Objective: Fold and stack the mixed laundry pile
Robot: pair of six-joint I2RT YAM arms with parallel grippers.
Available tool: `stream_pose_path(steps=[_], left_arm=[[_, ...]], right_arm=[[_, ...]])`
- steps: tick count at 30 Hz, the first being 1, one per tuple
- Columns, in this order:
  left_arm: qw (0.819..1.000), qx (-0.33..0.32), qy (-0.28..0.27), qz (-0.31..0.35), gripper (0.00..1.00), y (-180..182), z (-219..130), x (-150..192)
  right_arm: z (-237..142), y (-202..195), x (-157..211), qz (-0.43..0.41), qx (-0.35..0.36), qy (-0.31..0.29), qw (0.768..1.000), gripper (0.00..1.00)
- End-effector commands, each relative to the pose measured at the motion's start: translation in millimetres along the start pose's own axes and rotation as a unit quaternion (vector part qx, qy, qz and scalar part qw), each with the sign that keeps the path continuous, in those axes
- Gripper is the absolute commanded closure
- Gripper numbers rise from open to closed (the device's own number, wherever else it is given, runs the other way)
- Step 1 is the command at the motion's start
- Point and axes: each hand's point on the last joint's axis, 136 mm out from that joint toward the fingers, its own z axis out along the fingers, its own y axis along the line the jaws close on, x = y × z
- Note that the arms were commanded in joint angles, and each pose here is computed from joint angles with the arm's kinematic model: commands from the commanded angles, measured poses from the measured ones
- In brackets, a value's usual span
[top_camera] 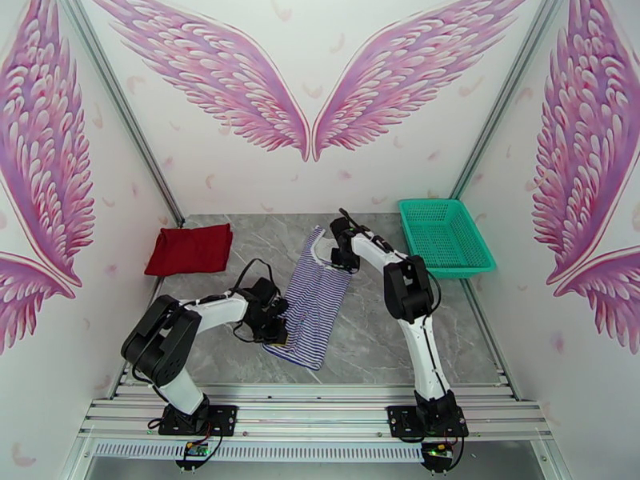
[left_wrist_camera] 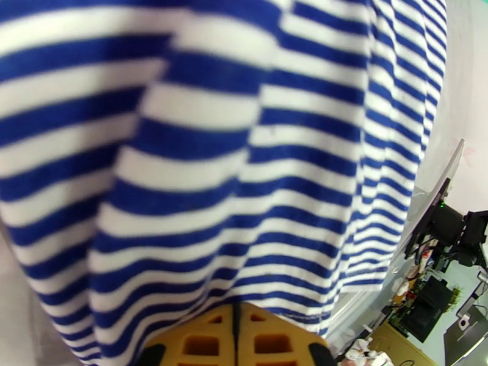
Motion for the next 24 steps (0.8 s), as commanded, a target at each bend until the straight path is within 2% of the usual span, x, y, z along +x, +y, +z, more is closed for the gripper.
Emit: stream_pose_path(steps=[1,6,11,15,19,21,24], left_arm=[[0.999,0.050,-0.013,-0.005,0.85,-34,1,-5],[0.996,0.085,-0.018,0.009,0.81,-71,16,-17],[0.996,0.083,-0.031,0.029,0.81,-97,24,-39],[0.994,0.083,-0.047,0.051,0.81,-118,7,-54],[0.993,0.066,-0.054,0.081,0.81,-129,-23,-52],[0.994,0.049,-0.058,0.085,0.81,-119,-36,-51],[0.996,0.022,-0.060,0.057,0.81,-83,-49,-50]], right_arm=[[43,-3,11,-0.005,-0.004,0.040,0.999,0.84],[52,13,-6,-0.011,-0.031,0.030,0.999,0.81],[49,18,-20,-0.024,-0.041,0.013,0.999,0.80],[7,21,-38,-0.043,-0.050,-0.021,0.998,0.73],[-51,22,-49,-0.058,-0.057,-0.054,0.995,0.69],[-72,21,-38,-0.051,-0.067,-0.057,0.995,0.69],[-94,23,-9,-0.046,-0.085,-0.055,0.994,0.67]])
